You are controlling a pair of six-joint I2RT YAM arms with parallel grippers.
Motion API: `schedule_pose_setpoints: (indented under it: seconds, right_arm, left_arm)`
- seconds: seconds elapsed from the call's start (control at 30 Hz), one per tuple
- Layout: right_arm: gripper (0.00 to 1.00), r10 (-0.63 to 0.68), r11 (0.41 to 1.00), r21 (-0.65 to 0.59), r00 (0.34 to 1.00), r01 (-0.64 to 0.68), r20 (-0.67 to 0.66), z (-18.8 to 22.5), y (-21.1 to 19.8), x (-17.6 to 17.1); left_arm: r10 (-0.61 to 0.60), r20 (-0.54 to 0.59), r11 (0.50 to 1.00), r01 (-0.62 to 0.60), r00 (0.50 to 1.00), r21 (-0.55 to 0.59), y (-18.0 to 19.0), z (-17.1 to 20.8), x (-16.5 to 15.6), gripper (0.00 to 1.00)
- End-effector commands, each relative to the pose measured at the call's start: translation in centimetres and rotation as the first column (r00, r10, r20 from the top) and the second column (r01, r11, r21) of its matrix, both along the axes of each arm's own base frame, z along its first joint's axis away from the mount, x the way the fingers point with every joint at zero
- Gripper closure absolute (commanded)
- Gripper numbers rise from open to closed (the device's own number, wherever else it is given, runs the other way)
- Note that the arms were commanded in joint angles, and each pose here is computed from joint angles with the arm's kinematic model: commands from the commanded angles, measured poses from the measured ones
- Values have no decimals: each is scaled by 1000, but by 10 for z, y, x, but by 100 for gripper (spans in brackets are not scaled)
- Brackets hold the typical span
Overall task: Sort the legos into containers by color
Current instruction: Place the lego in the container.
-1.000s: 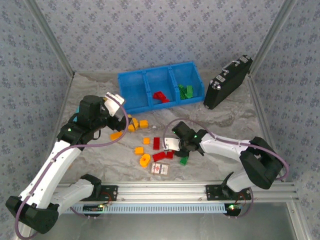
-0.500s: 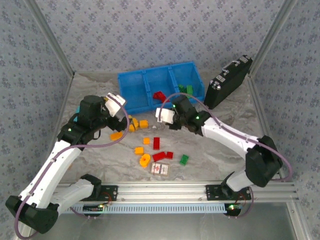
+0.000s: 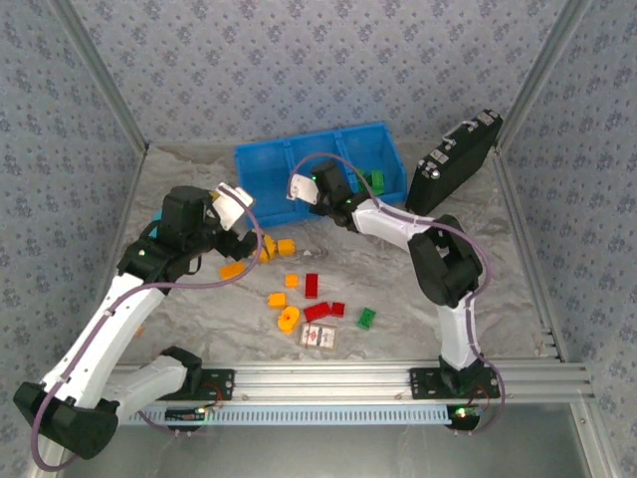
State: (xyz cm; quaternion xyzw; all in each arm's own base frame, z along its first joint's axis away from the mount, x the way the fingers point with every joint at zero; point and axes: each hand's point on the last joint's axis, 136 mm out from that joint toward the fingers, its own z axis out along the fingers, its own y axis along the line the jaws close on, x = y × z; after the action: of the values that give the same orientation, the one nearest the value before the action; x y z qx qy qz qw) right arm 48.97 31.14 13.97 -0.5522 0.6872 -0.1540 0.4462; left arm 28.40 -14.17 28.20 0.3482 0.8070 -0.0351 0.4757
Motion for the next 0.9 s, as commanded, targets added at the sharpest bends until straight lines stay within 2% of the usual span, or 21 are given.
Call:
schedule_pose_setpoints:
  seconds: [0.0,0.13,0.2,0.4,0.53,0.63,0.7,0.83,0.87]
  right_arm:
    - [71,-67,996,55,995,63,67,22,-5,26]
    - [54,-68,996,66,996,64,64,20,-5,35]
    - [49,-46,996,75,998,42,51,20,0,33]
    - [51,-27,995,95,1000,27,7,37,0,18]
    - [50,-71,984,163,997,77,-39,66,-17,-11]
    - [50,-245,929,235,951,287,-191,83,-50,-44]
    - [56,-353,868,241,880,435,-319,85,-76,-74]
    - [53,-492,778,234,797,583,-349,84,-115,-135]
    - [54,-527,740,259,774,621,-351,88,-125,-150]
  left_arm:
    - [-8,20,1000,8,1000,19,0,11,0,0]
    - [-11,7,1000,11,1000,25,-2,8,3,0]
    - [-13,1,1000,13,1000,28,-3,6,5,0]
    - [-20,-5,1000,20,1000,22,-6,6,6,0]
    - [-29,0,1000,29,1000,5,-7,8,3,0]
    - [-21,15,1000,21,1000,6,-6,9,5,0]
    - [-19,22,1000,19,1000,-5,-7,12,6,0]
    - [-22,26,1000,23,999,-21,-9,12,7,0]
    - [-18,33,999,19,999,-29,-10,14,9,0]
